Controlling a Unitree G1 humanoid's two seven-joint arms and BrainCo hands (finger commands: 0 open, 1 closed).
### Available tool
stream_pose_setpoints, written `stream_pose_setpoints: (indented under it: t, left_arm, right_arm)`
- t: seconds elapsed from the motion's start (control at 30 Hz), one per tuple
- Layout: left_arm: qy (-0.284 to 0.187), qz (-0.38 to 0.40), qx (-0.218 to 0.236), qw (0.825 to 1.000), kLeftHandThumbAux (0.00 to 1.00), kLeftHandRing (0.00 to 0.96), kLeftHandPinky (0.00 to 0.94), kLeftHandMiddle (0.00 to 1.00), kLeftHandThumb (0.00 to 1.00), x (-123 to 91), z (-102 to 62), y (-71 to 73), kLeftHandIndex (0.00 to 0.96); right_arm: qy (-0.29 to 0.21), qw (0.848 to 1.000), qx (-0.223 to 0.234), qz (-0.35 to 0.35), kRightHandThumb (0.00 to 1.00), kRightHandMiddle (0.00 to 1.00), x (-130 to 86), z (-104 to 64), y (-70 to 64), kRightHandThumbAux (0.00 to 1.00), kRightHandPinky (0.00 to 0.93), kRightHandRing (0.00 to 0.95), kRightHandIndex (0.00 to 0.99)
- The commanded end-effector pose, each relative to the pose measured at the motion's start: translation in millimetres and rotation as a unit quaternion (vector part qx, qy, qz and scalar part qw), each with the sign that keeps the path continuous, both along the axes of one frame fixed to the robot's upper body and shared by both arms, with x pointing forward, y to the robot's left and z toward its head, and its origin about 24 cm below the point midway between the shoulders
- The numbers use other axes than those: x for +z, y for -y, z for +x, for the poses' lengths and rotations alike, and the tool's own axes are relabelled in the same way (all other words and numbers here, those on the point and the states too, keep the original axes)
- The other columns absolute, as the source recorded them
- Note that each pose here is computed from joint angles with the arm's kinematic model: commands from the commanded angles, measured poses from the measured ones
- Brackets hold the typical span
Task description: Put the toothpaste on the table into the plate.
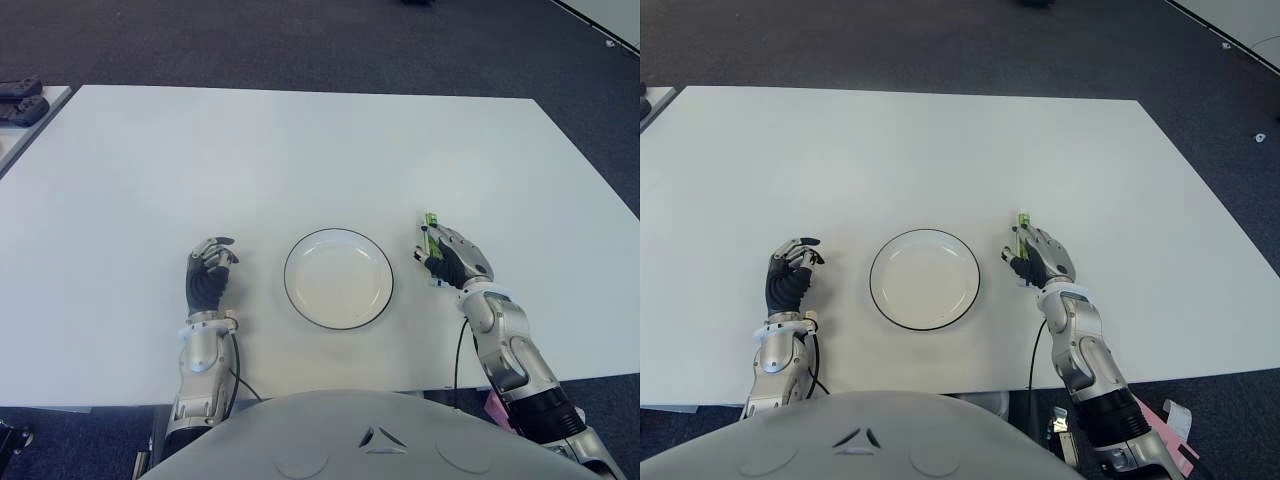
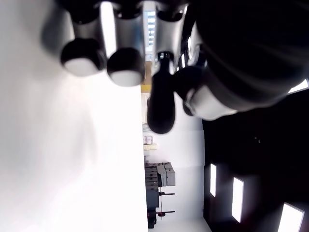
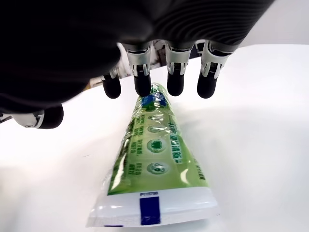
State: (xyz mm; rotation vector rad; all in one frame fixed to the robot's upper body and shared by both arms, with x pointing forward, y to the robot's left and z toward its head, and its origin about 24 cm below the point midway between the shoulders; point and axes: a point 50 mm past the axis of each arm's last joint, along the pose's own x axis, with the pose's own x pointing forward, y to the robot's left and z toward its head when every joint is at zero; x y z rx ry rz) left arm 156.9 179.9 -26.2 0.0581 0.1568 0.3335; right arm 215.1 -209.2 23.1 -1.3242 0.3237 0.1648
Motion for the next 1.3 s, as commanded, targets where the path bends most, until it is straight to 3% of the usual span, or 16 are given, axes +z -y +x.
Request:
stream_pose_setpoints:
  t: [0.03, 0.27, 0.5, 1.23, 1.3]
  left_arm:
    - [-0.043, -0.008, 0.003, 0.999, 0.716, 0.892, 0.883, 0.882, 0.707, -11.8, -9.0, 0.3, 0.439]
    - [-0.042, -0.005, 0.003, 0.999, 0.716, 0.891, 0.881, 0.882, 0.706, -11.6, -9.1, 0.5, 0.439]
    - [-0.037, -0.004, 0.004, 0.999, 0.716, 0.887, 0.880, 0.883, 0.704, -11.2, -8.9, 0.2, 0.439]
    - [-0.040, 0.000, 0.015, 0.999, 0.717, 0.887, 0.878, 0.884, 0.703, -11.1, -9.1, 0.0, 0.439]
    - [-0.042, 0.000, 0.015, 0.999, 0.717, 0.886, 0.877, 0.884, 0.703, -11.3, -8.8, -0.1, 0.439]
  right_arm:
    - [-0.010, 1.000, -0.026, -0.013, 0.537, 0.000, -5.0, 0.9, -0.6, 0.184, 0.000, 0.000, 0.000]
    - [-0.009, 0.998, -0.062, -0.012, 0.528, 0.000, -8.2, 3.7, -5.7, 0.188, 0.000, 0.000, 0.000]
    - [-0.013, 0.997, -0.081, -0.005, 0.580, 0.000, -11.2, 3.8, -7.1, 0.193, 0.000, 0.000, 0.000]
    - [-0.006, 0.996, -0.084, 0.000, 0.614, 0.000, -17.4, 10.9, -8.3, 0.222, 0.000, 0.000, 0.000]
    - [-0.014, 0.996, -0.089, 0.009, 0.624, 0.000, -33.9, 12.0, -10.0, 0.228, 0.000, 0.000, 0.000]
